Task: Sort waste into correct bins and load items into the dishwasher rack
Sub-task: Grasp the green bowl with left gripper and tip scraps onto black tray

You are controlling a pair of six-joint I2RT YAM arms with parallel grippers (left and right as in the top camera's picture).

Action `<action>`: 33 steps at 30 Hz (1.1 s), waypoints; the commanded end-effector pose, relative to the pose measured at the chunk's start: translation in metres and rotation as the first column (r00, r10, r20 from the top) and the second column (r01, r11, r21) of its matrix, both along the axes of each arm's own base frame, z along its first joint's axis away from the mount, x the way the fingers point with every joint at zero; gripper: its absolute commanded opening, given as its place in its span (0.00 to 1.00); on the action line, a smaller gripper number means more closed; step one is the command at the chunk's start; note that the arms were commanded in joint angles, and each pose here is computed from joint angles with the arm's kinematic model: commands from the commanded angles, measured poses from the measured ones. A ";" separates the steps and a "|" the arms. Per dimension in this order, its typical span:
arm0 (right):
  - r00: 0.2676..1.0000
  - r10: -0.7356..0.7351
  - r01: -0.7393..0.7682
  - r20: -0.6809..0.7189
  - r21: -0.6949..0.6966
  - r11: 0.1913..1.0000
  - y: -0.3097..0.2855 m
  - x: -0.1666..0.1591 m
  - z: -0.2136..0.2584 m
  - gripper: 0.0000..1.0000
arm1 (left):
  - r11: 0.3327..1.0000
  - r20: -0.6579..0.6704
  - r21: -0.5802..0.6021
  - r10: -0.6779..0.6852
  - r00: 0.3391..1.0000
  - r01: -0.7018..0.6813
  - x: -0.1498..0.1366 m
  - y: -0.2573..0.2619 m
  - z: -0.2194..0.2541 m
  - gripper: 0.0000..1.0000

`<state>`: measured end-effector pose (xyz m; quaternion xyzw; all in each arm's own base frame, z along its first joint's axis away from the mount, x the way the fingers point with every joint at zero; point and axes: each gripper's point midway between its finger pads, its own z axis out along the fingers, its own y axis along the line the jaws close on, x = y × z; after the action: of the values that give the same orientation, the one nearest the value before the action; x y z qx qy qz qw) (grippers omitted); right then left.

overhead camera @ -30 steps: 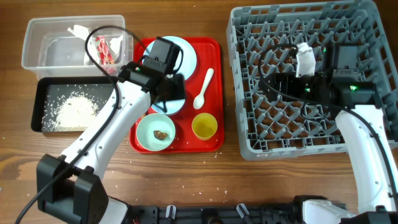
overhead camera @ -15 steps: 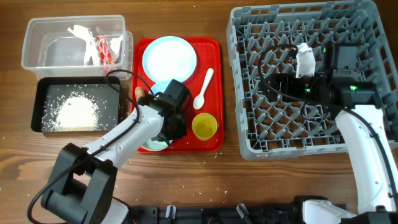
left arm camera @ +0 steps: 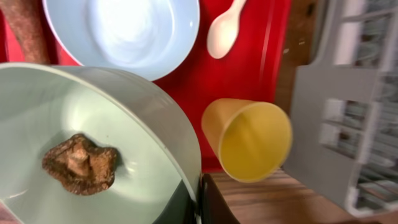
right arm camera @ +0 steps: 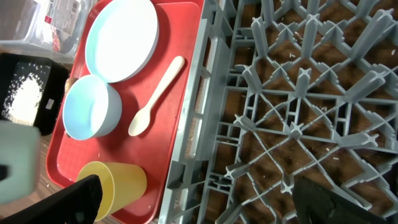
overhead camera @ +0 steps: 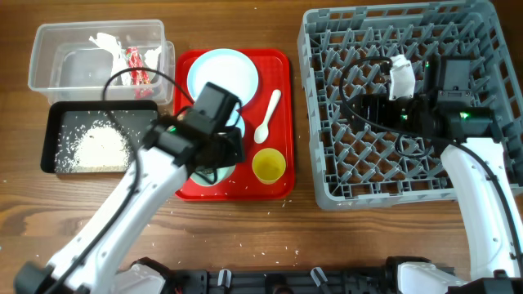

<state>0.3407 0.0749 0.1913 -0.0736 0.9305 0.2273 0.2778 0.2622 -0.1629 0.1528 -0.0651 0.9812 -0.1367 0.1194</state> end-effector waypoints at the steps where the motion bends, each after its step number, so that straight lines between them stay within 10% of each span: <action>1: 1.000 -0.008 0.008 0.012 -0.004 1.000 -0.001 0.004 0.004 0.99 | 0.992 0.076 -0.091 0.094 0.993 -0.087 0.004 0.025 0.038 0.04; 7: 1.000 -0.007 0.007 0.005 -0.006 1.000 -0.001 0.002 0.003 1.00 | 0.950 0.086 -0.123 0.299 0.950 -0.288 0.018 0.086 0.049 0.04; 25: 1.000 -0.011 0.011 0.003 -0.002 1.000 -0.001 0.002 0.003 0.99 | 0.853 0.183 -0.435 0.396 0.900 -0.287 0.055 0.196 0.067 0.04; 30: 1.000 -0.015 0.015 0.002 0.001 1.000 -0.001 0.002 0.003 1.00 | 0.739 0.159 -0.649 0.366 0.917 -0.183 0.071 0.218 0.046 0.04; 33: 1.000 -0.015 0.015 0.002 0.001 1.000 -0.001 0.002 0.003 1.00 | 0.559 0.143 -0.818 0.424 0.894 -0.134 0.086 0.246 0.034 0.04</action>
<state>0.3405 0.0749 0.1911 -0.0714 0.9307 0.2280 0.2769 0.3343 0.0711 0.1726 -0.2757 0.8293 -0.4359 0.2151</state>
